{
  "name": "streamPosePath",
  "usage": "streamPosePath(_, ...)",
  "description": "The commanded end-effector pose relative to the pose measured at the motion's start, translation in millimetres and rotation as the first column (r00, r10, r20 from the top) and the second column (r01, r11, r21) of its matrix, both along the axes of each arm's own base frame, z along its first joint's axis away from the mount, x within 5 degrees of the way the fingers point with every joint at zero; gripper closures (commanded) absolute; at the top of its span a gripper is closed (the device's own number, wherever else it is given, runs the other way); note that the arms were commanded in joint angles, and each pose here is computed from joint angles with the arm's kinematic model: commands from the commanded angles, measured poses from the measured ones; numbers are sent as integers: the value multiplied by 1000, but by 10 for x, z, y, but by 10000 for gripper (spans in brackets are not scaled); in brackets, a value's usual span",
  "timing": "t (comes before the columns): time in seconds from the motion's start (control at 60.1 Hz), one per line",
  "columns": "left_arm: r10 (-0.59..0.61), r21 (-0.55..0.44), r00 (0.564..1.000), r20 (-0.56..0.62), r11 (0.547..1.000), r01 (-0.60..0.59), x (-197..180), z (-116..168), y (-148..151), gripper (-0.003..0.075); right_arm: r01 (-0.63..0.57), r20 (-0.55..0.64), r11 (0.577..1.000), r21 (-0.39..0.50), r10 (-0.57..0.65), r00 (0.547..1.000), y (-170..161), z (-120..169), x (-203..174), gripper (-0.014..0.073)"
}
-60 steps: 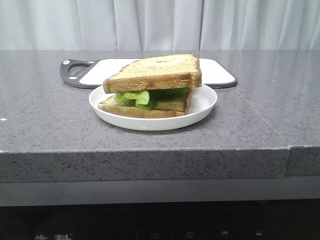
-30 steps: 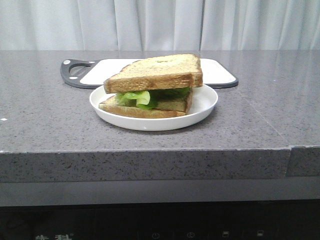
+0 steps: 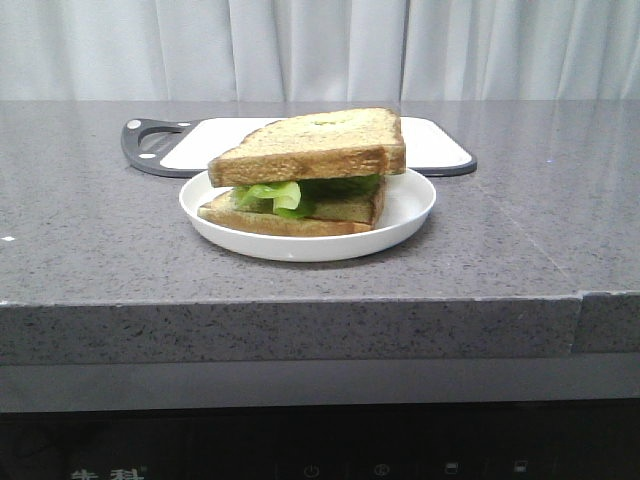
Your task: Left arm grabs bread, right arm adds lettuce
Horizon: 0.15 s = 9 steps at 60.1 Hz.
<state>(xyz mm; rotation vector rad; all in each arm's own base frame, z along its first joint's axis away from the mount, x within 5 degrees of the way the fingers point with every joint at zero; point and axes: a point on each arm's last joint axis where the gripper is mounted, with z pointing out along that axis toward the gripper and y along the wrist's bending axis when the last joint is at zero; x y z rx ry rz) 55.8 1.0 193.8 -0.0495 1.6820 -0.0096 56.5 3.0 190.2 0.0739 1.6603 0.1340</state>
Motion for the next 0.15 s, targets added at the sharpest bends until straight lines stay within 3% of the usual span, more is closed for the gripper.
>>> streamPosePath(0.0, 5, -7, 995, 95, 1000, -4, -7, 66, 3, 741, 14, 107, 1000, -1, -14, 994, -11, 94, -14, 656)
streamPosePath(0.133, 5, -7, 995, 95, 1000, -4, -7, 66, 3, 741, 14, 107, 1000, -1, -14, 994, -11, 94, -14, 656)
